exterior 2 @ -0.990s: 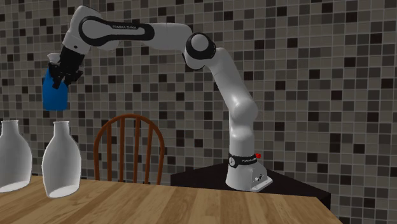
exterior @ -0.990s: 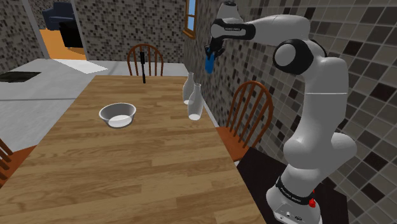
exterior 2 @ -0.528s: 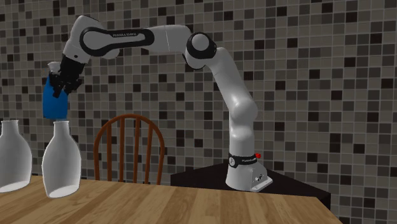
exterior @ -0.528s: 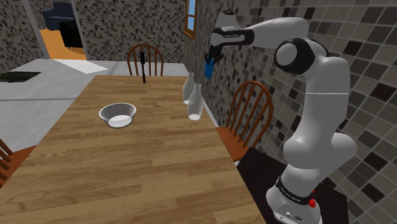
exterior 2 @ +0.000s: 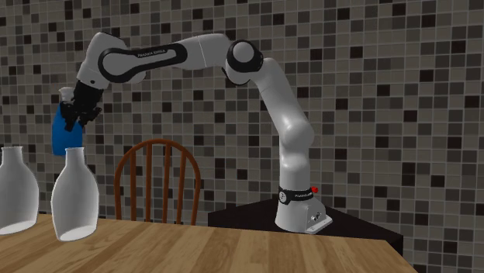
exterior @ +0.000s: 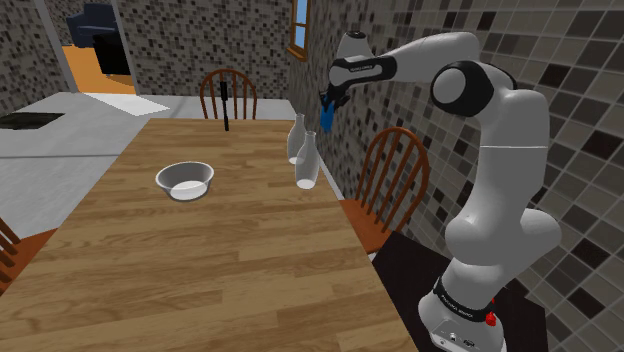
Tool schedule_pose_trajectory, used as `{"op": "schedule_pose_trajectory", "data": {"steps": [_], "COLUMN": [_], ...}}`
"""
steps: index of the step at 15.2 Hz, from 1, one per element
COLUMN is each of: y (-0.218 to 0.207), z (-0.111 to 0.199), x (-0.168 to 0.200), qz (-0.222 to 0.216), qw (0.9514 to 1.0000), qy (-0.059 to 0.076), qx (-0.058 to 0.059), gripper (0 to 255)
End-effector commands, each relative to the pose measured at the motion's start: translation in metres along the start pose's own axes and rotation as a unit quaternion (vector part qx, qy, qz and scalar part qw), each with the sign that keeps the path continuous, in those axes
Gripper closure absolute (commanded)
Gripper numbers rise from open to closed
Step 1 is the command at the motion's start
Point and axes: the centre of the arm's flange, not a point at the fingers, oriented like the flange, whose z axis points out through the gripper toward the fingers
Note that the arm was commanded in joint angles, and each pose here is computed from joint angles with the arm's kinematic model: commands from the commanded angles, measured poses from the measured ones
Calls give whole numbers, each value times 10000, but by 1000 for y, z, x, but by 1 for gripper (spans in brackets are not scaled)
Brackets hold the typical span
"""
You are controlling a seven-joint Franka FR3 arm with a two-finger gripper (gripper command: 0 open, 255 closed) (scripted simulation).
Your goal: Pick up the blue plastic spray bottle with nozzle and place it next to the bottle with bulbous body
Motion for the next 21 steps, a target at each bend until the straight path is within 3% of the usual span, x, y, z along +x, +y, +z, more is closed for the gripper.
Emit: {"op": "schedule_pose_trajectory", "data": {"steps": [1, 21], "y": [0, 0], "z": [10, 104], "x": [-5, -53], "qz": [1, 1], "qw": [10000, 10000], "qy": [4, 4], "qx": [0, 0], "gripper": [255, 255]}}
